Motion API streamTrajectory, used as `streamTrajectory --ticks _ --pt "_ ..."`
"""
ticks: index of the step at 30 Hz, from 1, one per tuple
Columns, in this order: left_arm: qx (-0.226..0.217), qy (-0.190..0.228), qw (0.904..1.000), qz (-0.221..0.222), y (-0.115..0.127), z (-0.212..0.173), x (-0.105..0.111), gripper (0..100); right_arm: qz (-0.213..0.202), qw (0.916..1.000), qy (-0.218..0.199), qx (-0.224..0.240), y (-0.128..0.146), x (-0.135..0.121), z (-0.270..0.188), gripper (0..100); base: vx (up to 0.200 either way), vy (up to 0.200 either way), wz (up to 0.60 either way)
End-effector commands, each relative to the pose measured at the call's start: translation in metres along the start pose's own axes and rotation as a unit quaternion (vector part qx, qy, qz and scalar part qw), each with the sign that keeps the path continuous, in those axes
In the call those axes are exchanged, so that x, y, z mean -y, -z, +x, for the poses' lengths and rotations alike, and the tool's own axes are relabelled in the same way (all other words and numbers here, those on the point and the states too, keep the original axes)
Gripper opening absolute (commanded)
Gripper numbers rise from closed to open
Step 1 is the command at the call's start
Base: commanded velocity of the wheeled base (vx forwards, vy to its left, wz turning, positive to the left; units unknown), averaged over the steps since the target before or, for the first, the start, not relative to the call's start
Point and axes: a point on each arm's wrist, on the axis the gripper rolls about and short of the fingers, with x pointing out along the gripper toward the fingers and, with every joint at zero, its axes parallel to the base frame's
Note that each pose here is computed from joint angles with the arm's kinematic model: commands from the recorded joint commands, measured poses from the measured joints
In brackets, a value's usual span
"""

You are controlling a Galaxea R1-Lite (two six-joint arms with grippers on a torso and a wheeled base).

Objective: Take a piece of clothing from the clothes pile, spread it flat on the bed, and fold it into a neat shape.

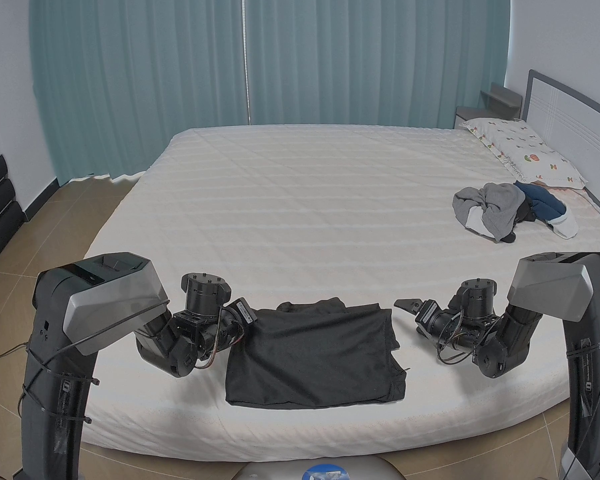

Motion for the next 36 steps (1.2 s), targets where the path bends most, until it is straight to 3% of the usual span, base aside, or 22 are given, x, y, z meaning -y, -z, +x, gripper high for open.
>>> streamTrajectory --ticks 1,9,19,20,28,30,34,36 --pt "0.017 -0.024 0.9996 -0.001 0.002 0.001 -0.004 0 0.000 1.0000 0.000 -0.001 0.001 0.000 0.000 100 0.000 0.000 0.00" --pt "0.053 -0.058 0.9967 -0.022 0.000 -0.001 -0.005 0 0.000 1.0000 -0.001 0.000 0.000 0.000 0.000 100 0.000 0.000 0.00" --pt "0.049 -0.057 0.9970 -0.021 0.001 -0.001 -0.005 0 0.000 1.0000 -0.001 0.001 0.000 0.000 0.000 100 0.000 0.000 0.00" --pt "0.050 -0.055 0.9970 -0.023 0.000 -0.001 -0.004 100 0.000 1.0000 -0.001 0.001 0.000 0.000 0.000 100 0.000 0.000 0.00" --pt "0.049 -0.034 0.9975 -0.039 -0.005 -0.007 -0.001 100 -0.018 0.9993 -0.017 0.028 -0.019 -0.017 -0.009 100 0.000 0.000 0.00" --pt "0.076 -0.017 0.9955 -0.054 -0.024 -0.018 0.007 100 -0.025 0.9988 -0.022 0.035 -0.027 -0.027 -0.016 100 0.000 0.000 0.00" --pt "0.099 0.002 0.9934 -0.057 -0.045 -0.044 0.021 100 -0.073 0.9955 -0.025 0.054 -0.038 -0.046 -0.034 100 0.000 0.000 0.00" --pt "0.107 0.011 0.9928 -0.053 -0.050 -0.075 0.026 100 -0.098 0.9909 -0.002 0.092 -0.042 -0.054 -0.058 100 0.000 0.000 0.00"
